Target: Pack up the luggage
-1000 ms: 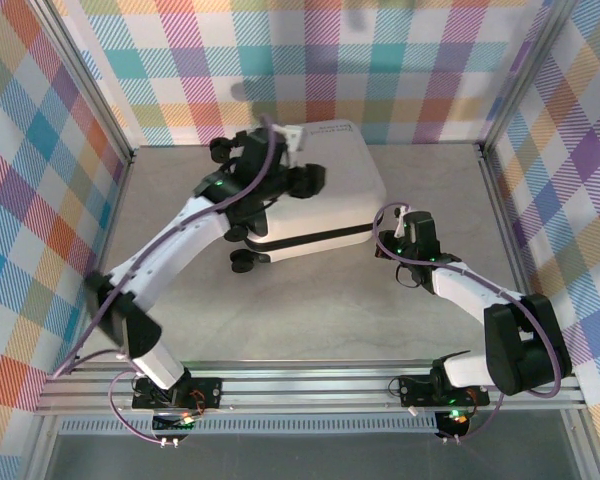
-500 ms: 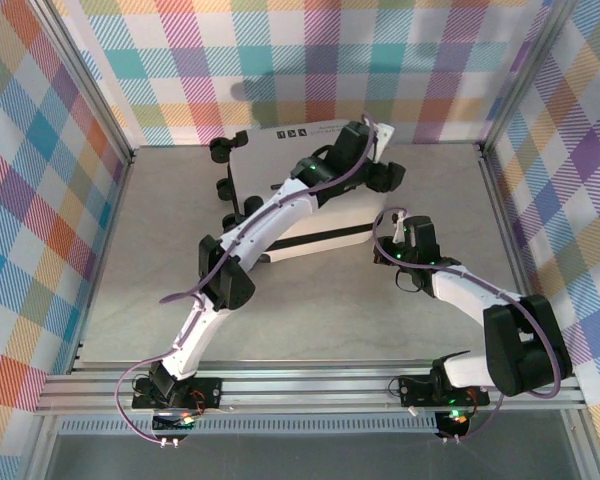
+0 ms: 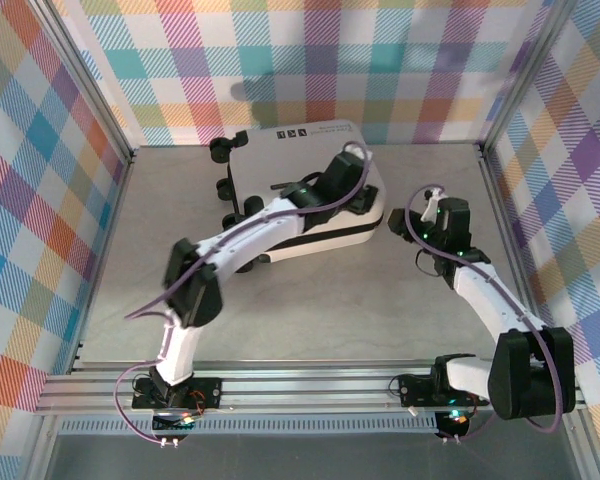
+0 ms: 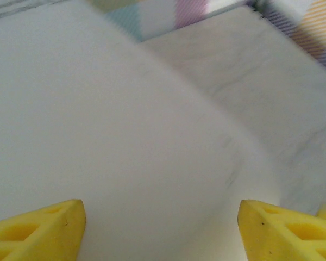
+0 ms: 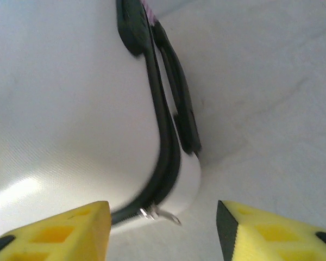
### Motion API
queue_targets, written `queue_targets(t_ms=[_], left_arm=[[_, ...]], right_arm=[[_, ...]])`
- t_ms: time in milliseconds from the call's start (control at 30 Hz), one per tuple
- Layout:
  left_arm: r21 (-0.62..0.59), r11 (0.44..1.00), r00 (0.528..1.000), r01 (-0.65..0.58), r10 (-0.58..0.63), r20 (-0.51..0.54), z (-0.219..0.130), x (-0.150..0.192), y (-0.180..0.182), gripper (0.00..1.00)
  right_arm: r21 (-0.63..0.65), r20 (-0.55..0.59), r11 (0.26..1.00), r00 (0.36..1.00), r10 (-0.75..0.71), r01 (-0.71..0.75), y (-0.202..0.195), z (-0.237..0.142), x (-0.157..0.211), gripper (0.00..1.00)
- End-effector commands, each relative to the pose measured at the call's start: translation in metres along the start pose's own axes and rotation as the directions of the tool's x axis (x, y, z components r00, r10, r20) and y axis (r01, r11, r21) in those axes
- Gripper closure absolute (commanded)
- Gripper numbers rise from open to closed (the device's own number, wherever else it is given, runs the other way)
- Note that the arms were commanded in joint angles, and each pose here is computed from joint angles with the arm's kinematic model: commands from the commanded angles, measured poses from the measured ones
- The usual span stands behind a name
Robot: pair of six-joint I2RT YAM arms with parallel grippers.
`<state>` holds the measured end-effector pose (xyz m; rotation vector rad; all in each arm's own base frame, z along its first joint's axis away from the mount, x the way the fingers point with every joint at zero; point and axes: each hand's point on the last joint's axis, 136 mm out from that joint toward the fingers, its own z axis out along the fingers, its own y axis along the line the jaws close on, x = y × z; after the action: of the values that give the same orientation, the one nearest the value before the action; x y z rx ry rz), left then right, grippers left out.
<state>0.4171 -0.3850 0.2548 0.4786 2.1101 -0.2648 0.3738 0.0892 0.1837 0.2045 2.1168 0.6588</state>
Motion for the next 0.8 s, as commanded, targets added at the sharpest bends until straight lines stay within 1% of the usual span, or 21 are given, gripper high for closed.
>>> queue_targets(t_ms=[0, 133, 200, 267, 400, 500, 667, 767], left_arm=[[-0.131, 0.979, 0.981, 0.153, -0.135, 0.138, -0.073, -0.023, 0.068, 0.26], [-0.244, 0.942, 0.969, 0.231, -0.2, 0.146, -0.124, 0.018, 0.126, 0.25], [-0.274, 0.924, 0.961, 0.268, -0.235, 0.148, -0.144, 0.036, 0.146, 0.25], [-0.279, 0.91, 0.95, 0.307, -0.276, 0.145, -0.156, 0.054, 0.161, 0.24], [-0.311, 0.874, 0.928, 0.374, -0.357, 0.112, -0.164, 0.091, 0.185, 0.24], [-0.317, 0.853, 0.909, 0.415, -0.404, 0.104, -0.166, 0.109, 0.197, 0.24], [-0.316, 0.828, 0.882, 0.464, -0.466, 0.074, -0.158, 0.13, 0.209, 0.24], [-0.311, 0.813, 0.865, 0.492, -0.497, 0.071, -0.15, 0.137, 0.218, 0.24]], right_arm=[[-0.099, -0.006, 0.995, 1.0, 0.001, -0.002, 0.021, 0.001, -0.019, 0.36], [-0.178, -0.036, 0.984, 0.999, -0.005, -0.002, 0.039, 0.014, -0.035, 0.25], [-0.206, -0.055, 0.979, 0.998, -0.002, -0.009, 0.044, 0.025, -0.041, 0.2], [-0.225, -0.085, 0.974, 0.996, 0.004, -0.023, 0.046, 0.039, -0.044, 0.16], [-0.274, -0.136, 0.96, 0.991, 0.013, -0.051, 0.05, 0.063, -0.046, 0.13], [-0.292, -0.162, 0.955, 0.987, 0.012, -0.06, 0.049, 0.073, -0.044, 0.12], [-0.344, -0.188, 0.938, 0.982, -0.015, -0.051, 0.059, 0.073, -0.035, 0.12], [-0.372, -0.202, 0.928, 0.979, -0.043, -0.036, 0.068, 0.07, -0.027, 0.13]])
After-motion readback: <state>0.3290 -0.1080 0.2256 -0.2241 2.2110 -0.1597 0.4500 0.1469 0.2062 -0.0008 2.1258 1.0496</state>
